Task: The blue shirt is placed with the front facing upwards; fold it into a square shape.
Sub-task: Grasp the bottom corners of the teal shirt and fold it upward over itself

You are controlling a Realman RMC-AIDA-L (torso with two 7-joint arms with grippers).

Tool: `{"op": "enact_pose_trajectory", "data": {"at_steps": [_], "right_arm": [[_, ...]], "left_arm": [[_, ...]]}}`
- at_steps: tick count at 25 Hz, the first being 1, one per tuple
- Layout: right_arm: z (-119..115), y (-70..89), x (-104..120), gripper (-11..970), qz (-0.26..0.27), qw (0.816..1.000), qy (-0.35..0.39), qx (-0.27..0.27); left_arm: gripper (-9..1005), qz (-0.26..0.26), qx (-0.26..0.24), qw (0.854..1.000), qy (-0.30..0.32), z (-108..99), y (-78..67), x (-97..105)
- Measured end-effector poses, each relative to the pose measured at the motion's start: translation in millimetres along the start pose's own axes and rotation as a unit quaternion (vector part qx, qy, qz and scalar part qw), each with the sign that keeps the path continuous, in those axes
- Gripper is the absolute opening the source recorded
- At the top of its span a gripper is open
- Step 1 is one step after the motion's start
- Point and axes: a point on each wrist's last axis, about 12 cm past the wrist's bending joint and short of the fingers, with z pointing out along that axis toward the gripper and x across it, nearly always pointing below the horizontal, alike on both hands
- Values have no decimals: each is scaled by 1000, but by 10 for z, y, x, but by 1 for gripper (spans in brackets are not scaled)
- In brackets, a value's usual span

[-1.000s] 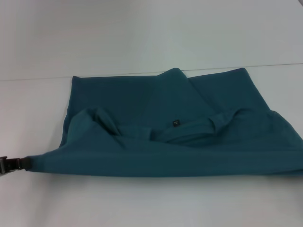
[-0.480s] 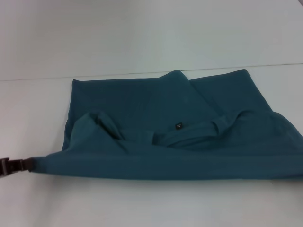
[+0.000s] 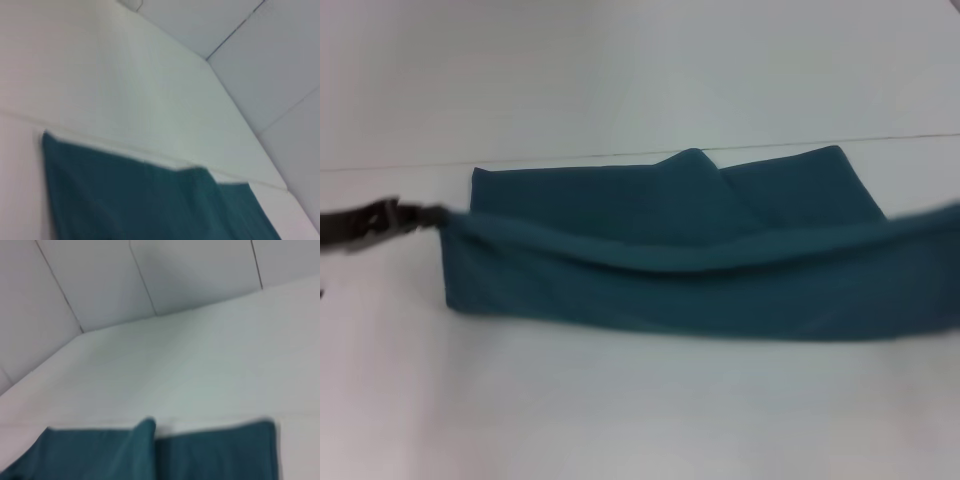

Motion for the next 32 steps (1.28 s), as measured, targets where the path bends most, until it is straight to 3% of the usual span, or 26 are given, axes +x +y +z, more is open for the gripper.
{"op": "enact_pose_trajectory", "data": {"at_steps": [8,15,22,32], "right_arm": [[648,-46,-543,29,-38,998,-2,52],[1091,35,-711,27,-85,991,14,102],[1288,125,-861,33,-116,986,10,123],[1348,150,-998,42,-125,983,-6,137]], "left_arm": [[121,31,-42,998,-38,480,-149,-382],[129,38,-86,993,-76,637,-144,-512],[137,41,-107,989,-97,681,-141,-591],[149,51,-111,986,-109,769,-231,-688]]}}
